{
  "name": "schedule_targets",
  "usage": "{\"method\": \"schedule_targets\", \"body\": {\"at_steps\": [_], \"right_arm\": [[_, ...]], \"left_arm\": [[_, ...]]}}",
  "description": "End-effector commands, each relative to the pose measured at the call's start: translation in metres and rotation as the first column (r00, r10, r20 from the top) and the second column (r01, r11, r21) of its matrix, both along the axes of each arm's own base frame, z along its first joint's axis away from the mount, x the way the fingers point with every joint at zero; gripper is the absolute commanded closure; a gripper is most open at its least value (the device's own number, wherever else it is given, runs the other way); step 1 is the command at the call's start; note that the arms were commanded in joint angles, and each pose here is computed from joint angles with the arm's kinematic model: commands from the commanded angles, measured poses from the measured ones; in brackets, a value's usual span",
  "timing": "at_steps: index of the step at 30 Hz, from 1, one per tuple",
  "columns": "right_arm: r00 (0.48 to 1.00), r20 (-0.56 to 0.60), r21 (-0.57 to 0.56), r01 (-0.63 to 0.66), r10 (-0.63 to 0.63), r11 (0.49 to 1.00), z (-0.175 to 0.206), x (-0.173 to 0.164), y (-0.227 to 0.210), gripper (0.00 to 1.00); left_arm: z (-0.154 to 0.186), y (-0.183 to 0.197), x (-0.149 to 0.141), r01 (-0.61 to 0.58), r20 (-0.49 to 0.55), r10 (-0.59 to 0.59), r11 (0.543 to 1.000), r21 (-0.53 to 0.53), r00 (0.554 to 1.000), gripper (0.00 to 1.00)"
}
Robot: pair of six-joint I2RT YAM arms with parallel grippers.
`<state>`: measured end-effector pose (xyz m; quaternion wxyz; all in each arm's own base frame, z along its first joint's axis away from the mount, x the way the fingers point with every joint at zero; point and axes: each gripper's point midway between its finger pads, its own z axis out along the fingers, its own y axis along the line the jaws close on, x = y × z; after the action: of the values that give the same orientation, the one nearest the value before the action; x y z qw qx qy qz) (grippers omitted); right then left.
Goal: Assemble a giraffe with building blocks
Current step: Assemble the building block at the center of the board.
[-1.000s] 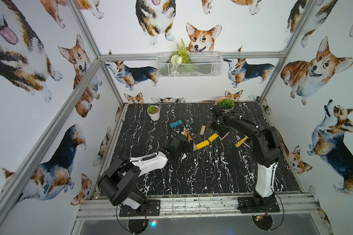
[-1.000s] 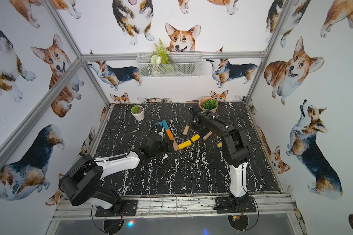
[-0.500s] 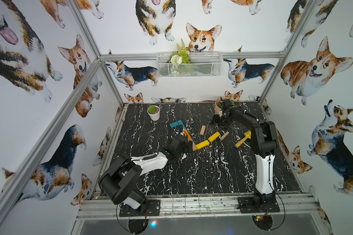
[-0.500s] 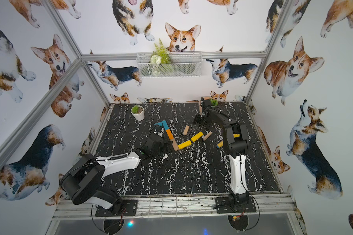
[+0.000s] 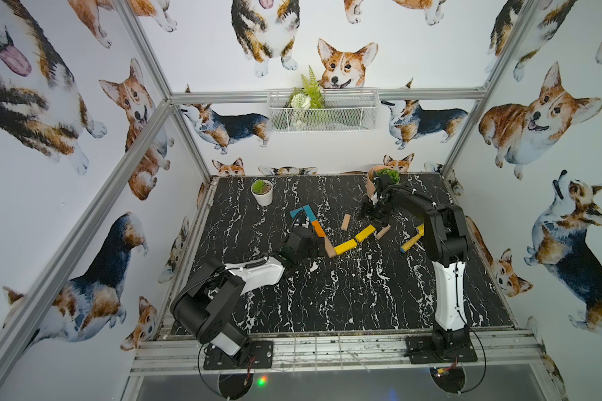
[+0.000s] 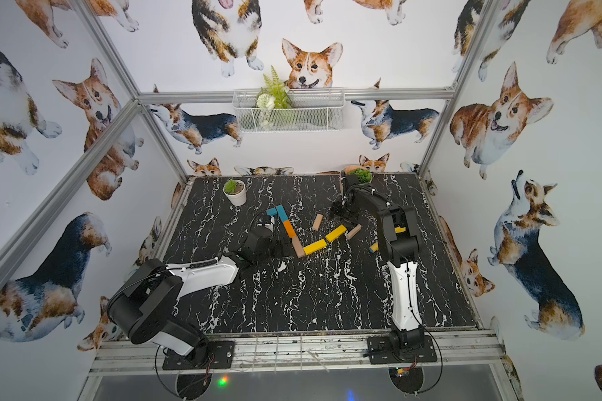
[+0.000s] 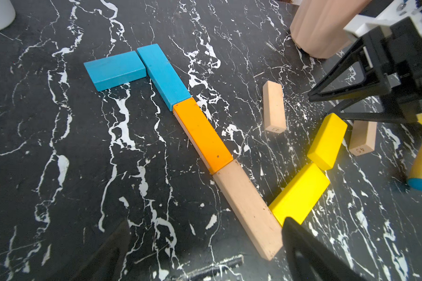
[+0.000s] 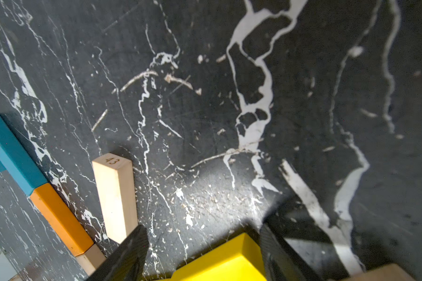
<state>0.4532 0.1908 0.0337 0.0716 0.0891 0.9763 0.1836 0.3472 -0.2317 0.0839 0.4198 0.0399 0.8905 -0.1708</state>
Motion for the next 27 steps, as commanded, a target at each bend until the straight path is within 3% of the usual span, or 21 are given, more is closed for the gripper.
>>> {"method": "schedule_targets", "body": {"at_steps": [1, 27], "right_arm": [[1.0, -0.025, 0.003, -0.012, 0.012, 1.0, -0.006, -0.01, 0.004, 0.24], [0.998, -0.019, 0.024, 0.066, -0.066, 0.998, -0.003, -0.026, -0.001, 0.26]], "left_arm": [[0.003, -0.002, 0.002, -0.004, 0.009, 0.004, 1.0, -0.022, 1.0, 0.0], [0.007, -0.001, 0.003, -0.005, 0.019, 0.006, 1.0, -0.016, 1.0, 0.0]]}}
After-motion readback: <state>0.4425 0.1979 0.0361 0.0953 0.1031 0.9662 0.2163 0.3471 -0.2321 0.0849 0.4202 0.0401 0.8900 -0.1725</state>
